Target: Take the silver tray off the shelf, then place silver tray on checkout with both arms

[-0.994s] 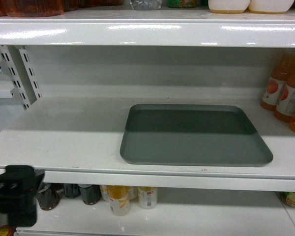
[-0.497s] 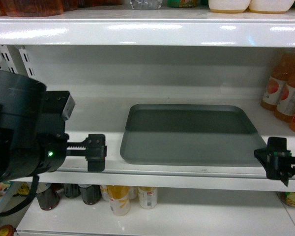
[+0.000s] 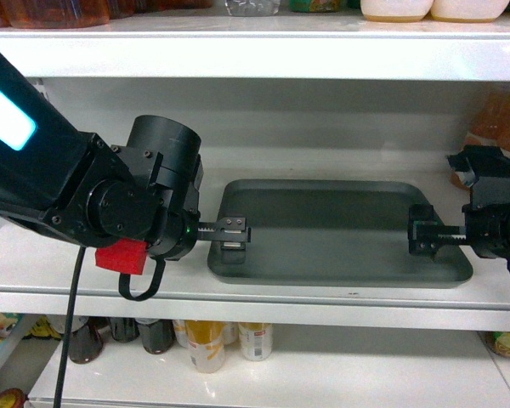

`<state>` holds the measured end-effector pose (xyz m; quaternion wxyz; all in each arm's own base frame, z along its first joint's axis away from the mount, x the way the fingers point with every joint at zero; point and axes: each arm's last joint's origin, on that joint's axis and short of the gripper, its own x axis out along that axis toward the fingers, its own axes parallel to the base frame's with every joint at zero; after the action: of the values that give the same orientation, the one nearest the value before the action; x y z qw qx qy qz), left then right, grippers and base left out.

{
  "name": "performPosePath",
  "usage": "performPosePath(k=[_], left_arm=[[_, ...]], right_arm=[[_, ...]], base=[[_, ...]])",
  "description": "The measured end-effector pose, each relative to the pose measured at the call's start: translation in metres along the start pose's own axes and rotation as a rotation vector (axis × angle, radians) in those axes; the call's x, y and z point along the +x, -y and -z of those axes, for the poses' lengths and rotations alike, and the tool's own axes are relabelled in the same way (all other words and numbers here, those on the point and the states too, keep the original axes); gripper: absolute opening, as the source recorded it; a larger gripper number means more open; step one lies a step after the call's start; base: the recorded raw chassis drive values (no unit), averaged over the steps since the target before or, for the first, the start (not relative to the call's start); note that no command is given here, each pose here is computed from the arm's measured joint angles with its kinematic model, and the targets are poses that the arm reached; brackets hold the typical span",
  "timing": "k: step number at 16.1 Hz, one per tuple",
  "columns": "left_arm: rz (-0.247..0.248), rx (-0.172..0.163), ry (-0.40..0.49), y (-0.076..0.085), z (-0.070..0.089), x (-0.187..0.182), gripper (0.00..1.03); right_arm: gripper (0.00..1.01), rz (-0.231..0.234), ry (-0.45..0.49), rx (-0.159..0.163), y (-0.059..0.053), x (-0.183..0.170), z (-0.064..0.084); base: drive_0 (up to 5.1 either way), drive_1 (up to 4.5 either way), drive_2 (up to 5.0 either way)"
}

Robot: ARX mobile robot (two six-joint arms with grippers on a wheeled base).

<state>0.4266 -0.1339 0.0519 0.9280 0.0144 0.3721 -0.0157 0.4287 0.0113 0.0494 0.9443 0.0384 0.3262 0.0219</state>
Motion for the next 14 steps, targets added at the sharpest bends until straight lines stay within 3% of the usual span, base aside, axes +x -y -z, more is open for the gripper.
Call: performPosePath(k=[1,2,3,5,14], left_arm=[[-0.011,-0.019,-0.046,0.001,-0.006,0.015,0.98],[0.001,-0.044,-0.063,0.005,-0.012,0.025,0.98],[0.007,-0.063,-0.13,0.008,-0.021,0.03,0.82],[0.013,-0.061,-0.145,0.009,-0.021,0.031,0.71],[0.018,-0.059,-0.179,0.01,-0.023,0.031,0.52]], right_arm=[[0.98,0.036,-0.04,0.013,0.016,0.025,-0.006],[0.98,0.036,-0.074,0.021,0.025,0.037,-0.012],[0.71,0.017,-0.118,0.013,0.028,0.047,-0.019],[0.59,0.007,-0.141,0.002,0.027,0.049,-0.021],[0.4,-0.001,-0.154,-0.017,0.027,0.051,-0.024]], base=[[0.0,0.0,0.0],[0.0,0.0,0.0],[0.0,0.0,0.0],[0.0,0.0,0.0],[0.0,0.0,0.0]])
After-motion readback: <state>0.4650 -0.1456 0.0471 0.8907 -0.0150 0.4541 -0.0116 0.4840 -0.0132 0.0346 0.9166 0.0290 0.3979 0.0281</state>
